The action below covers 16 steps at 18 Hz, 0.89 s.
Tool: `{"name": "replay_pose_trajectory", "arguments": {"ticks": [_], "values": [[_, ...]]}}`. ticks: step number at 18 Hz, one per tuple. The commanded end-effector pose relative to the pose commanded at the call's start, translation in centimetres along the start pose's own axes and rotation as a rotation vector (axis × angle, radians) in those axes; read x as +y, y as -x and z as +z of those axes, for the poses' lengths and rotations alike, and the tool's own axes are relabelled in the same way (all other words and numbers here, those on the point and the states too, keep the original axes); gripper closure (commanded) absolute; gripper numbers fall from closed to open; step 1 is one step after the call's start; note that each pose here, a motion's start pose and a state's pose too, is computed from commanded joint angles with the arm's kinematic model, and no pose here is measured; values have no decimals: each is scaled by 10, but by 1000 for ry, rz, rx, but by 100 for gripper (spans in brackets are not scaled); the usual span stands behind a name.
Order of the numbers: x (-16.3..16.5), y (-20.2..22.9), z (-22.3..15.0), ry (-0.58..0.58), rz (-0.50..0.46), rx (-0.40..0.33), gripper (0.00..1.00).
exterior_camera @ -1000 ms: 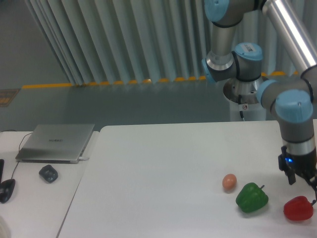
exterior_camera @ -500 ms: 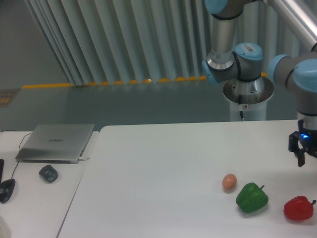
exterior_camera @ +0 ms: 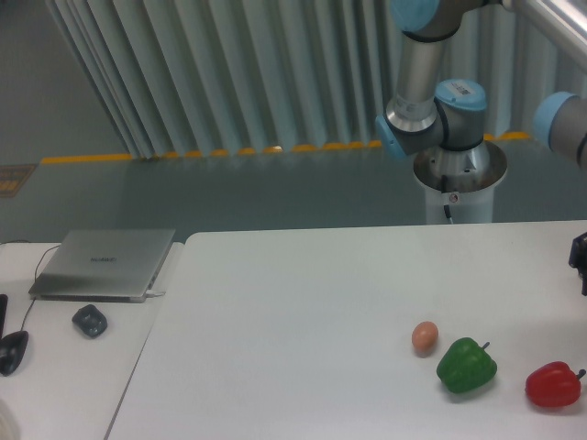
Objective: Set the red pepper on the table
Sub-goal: 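Raise the open gripper up and away from the red pepper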
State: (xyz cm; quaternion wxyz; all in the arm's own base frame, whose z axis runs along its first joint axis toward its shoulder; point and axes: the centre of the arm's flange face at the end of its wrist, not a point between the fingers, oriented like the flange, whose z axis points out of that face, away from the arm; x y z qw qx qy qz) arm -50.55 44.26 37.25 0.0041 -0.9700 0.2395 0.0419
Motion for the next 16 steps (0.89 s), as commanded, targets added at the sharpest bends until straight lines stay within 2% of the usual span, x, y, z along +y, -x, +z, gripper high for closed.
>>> {"name": "replay_pose_trajectory", "arguments": {"ticks": [3,16], "values": [[13,4,7,-10,12,13,0],[7,4,13,-13,22,14,0]]}}
